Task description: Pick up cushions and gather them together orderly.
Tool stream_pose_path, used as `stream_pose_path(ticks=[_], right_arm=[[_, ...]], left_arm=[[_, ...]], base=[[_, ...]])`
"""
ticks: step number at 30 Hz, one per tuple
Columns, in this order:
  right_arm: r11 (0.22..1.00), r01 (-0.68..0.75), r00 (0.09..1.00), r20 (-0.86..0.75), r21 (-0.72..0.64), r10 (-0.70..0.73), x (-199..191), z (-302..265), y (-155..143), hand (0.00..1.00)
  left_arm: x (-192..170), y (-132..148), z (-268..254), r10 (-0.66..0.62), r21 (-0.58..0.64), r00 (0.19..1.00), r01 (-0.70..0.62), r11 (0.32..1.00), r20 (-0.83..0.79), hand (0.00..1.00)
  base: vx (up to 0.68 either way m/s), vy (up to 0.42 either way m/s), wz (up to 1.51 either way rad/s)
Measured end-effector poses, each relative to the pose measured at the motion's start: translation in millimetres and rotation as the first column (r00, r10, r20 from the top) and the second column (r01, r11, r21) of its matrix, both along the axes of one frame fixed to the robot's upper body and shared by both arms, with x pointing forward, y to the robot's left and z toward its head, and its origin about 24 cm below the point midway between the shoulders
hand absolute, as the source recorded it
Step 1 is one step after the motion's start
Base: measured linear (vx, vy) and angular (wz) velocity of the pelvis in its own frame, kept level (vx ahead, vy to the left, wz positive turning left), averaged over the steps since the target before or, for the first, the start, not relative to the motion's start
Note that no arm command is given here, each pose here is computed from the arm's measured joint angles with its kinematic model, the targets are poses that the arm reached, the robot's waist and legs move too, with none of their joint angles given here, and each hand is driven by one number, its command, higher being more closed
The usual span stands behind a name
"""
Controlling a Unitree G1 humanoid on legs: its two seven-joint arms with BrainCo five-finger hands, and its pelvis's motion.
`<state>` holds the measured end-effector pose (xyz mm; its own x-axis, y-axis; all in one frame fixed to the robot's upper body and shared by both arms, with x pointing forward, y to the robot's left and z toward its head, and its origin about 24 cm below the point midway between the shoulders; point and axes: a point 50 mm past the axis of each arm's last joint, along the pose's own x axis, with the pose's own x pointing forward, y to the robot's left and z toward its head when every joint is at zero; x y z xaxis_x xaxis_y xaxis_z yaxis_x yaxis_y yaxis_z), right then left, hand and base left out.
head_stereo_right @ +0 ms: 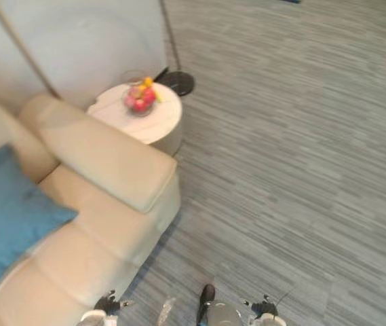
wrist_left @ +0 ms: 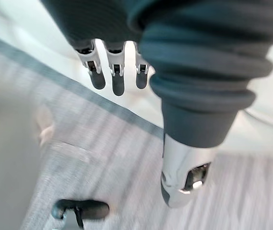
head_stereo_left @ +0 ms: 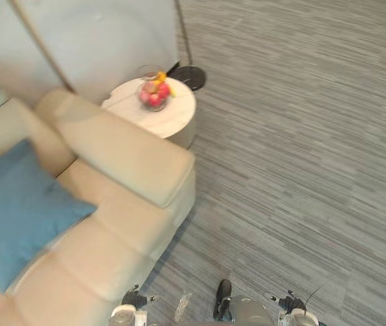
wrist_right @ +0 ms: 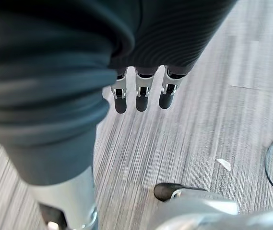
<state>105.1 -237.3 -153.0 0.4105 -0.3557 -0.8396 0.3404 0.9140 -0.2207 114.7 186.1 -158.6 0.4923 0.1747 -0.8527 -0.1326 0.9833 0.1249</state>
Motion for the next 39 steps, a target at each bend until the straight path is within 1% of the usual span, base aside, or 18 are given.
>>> stream_pose_path(ticks=[4,9,12,14,19,22,23,25,28,32,34,37,39], right_arm=[[1.000,0.013,1.000,-0.001,0.019,-0.013,-3,-2,8,0.00],[0.999,0.034,0.999,0.036,0.011,-0.034,0,1,6,0.00],[0.996,0.082,0.996,0.022,0.044,-0.083,-10,-3,16,0.00],[0.995,0.088,0.996,0.012,0.052,-0.089,-13,-5,20,0.00],[0.994,0.073,0.997,0.034,0.079,-0.076,-3,-4,28,0.00],[0.997,0.038,0.997,0.059,0.065,-0.042,9,-1,26,0.00],[0.998,0.010,0.998,0.066,0.064,-0.014,14,0,28,0.00],[0.997,0.014,0.997,0.068,0.070,-0.019,14,0,29,0.00],[0.999,0.007,0.997,0.077,0.049,-0.011,16,2,22,0.00],[1.000,-0.022,0.997,0.072,0.022,0.020,22,4,15,0.00],[1.000,-0.012,0.998,0.054,0.003,0.012,16,4,5,0.00],[1.000,-0.020,0.999,0.046,-0.003,0.020,14,4,4,0.00],[1.000,0.001,1.000,0.032,-0.005,-0.001,7,3,0,0.00]], left_arm=[[6,0,3,0.025,-0.010,0.999,-0.025,1.000,0.035,0.00],[3,-6,2,0.050,-0.035,0.998,-0.048,0.998,0.031,0.00],[4,1,3,0.048,-0.017,0.998,-0.047,0.999,0.032,0.00],[4,2,2,0.046,-0.014,0.999,-0.046,0.999,0.029,0.00],[2,0,1,0.039,-0.023,0.999,-0.039,0.999,0.013,0.00],[0,-1,0,0.040,-0.026,0.999,-0.040,0.999,0.002,0.00],[4,0,1,0.027,-0.018,1.000,-0.027,0.999,0.013,0.00],[8,2,2,0.005,-0.006,1.000,-0.005,1.000,0.018,0.00],[9,4,3,-0.020,0.006,1.000,0.020,1.000,0.017,0.00],[0,3,0,-0.016,0.004,1.000,0.016,1.000,-0.011,0.00],[3,5,1,-0.018,0.009,1.000,0.018,1.000,-0.008,0.00],[-1,6,0,0.003,0.007,1.000,-0.003,1.000,-0.019,0.00],[0,1,0,0.008,-0.008,1.000,-0.009,1.000,-0.013,0.00]], base=[[0.14,0.090,-1.43],[0.17,0.203,-1.01],[0.24,0.187,-0.49],[0.22,0.132,-0.39],[0.15,0.060,-0.72],[0.05,-0.029,-1.42],[0.02,-0.080,-1.28],[0.04,-0.098,-0.80],[0.08,-0.210,-0.62],[0.00,-0.170,-0.87],[0.07,-0.154,-0.59],[0.18,-0.278,-0.90],[0.26,-0.291,-0.91]])
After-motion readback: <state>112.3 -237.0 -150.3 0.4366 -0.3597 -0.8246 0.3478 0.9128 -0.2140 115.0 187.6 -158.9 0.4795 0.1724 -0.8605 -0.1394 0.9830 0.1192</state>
